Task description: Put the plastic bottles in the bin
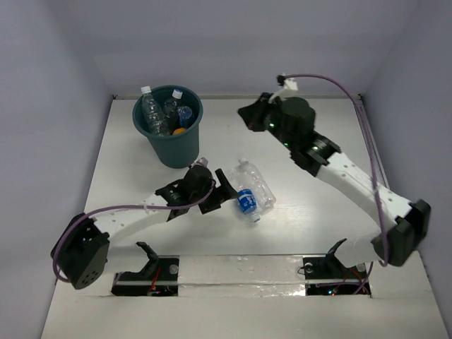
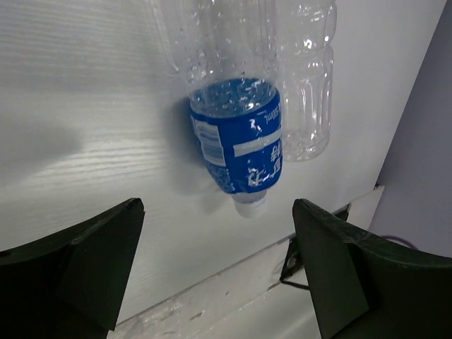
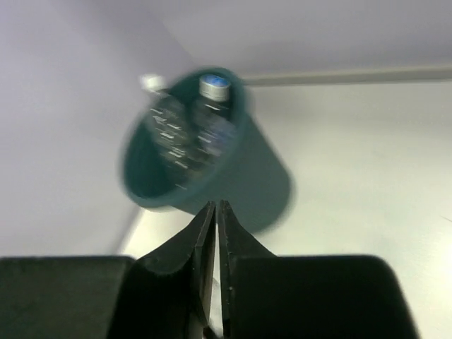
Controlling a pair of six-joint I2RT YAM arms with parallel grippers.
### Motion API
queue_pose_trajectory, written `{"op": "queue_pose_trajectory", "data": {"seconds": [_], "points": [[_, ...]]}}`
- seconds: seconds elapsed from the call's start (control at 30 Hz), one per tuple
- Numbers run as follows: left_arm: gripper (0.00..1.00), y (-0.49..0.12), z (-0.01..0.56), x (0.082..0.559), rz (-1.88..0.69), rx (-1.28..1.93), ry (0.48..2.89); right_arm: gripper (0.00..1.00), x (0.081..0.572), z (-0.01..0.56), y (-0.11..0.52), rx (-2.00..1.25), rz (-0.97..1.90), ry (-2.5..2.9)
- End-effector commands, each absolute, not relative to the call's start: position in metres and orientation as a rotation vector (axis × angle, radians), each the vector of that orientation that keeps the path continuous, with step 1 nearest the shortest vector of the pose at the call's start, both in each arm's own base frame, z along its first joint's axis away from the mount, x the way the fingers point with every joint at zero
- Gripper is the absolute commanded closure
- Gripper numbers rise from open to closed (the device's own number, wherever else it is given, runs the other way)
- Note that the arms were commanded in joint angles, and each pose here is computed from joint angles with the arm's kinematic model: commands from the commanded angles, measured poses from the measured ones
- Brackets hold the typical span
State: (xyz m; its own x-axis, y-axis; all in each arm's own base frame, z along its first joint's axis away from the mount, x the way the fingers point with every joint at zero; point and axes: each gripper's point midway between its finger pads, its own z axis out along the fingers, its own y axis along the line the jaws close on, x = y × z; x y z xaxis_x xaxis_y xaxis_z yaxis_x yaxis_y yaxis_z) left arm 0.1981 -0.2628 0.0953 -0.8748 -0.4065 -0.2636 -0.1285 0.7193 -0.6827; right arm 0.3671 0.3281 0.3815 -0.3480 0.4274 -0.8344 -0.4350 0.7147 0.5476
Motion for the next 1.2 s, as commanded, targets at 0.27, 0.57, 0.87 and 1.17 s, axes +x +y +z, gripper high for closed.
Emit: {"op": "queue_pose_trajectory", "data": {"seconds": [0.27,0.57,0.87,1.17], "points": [[0.08,-0.298,0.089,0.263,-0.830,-0.439,2.444,0.06,0.323,0.196,0.224,-0.137,0.644,2.189],[0.21,-0.299,0.039,0.279,-0.639,-0.466,2.523,0.05,0.338,0.143,0.235,-0.180,0.639,2.347],[0.46,-0.264,0.052,0.255,-0.595,-0.452,2.502,0.04,0.344,0.077,0.253,-0.264,0.654,2.530],[0.55,-0.235,0.207,0.266,-0.688,-0.341,2.221,0.22,0.349,0.053,0.265,-0.265,0.694,2.599]]}}
